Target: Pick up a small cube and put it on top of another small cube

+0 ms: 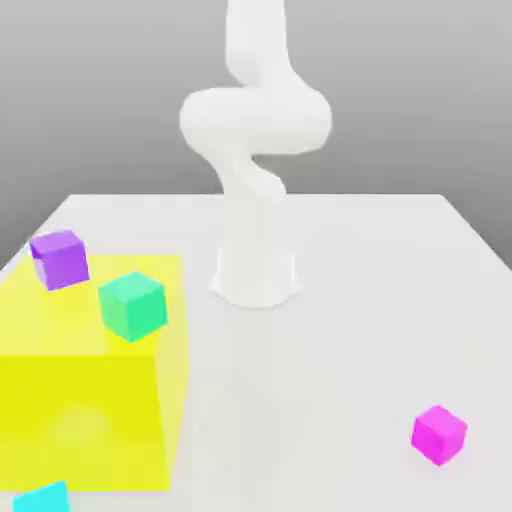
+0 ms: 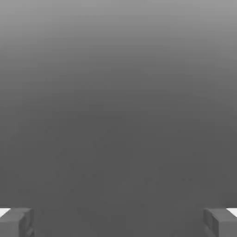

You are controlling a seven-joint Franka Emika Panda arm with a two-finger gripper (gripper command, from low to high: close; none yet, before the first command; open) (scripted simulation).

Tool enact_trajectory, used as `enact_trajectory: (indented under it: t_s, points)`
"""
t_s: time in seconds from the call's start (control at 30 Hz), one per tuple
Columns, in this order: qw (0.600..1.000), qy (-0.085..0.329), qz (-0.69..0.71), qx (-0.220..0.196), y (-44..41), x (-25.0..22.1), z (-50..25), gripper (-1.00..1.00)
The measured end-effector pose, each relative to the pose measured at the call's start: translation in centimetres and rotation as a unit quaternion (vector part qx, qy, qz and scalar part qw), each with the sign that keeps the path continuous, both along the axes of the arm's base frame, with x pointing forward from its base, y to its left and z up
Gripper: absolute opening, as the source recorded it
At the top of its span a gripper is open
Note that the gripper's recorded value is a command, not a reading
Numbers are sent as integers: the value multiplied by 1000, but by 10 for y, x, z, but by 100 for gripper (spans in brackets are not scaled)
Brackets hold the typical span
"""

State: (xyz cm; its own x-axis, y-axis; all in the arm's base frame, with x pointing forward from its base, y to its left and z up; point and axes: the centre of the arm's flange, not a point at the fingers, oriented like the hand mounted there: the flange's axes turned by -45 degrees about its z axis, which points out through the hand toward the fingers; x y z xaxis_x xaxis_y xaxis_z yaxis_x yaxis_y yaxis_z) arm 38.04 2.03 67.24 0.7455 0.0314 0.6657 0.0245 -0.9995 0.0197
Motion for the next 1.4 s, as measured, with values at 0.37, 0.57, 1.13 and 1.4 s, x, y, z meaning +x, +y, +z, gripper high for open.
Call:
enact_trajectory:
  t_s: [0.37, 0.57, 1.13, 1.4]
  points:
    - [982, 152, 97, -60, 99, 86, -200, 0]
    - [956, 230, 162, -83, 154, 82, -317, 0]
    - [898, 342, 259, -99, 218, 18, -540, -100]
    - [898, 342, 259, -99, 218, 18, -500, -100]
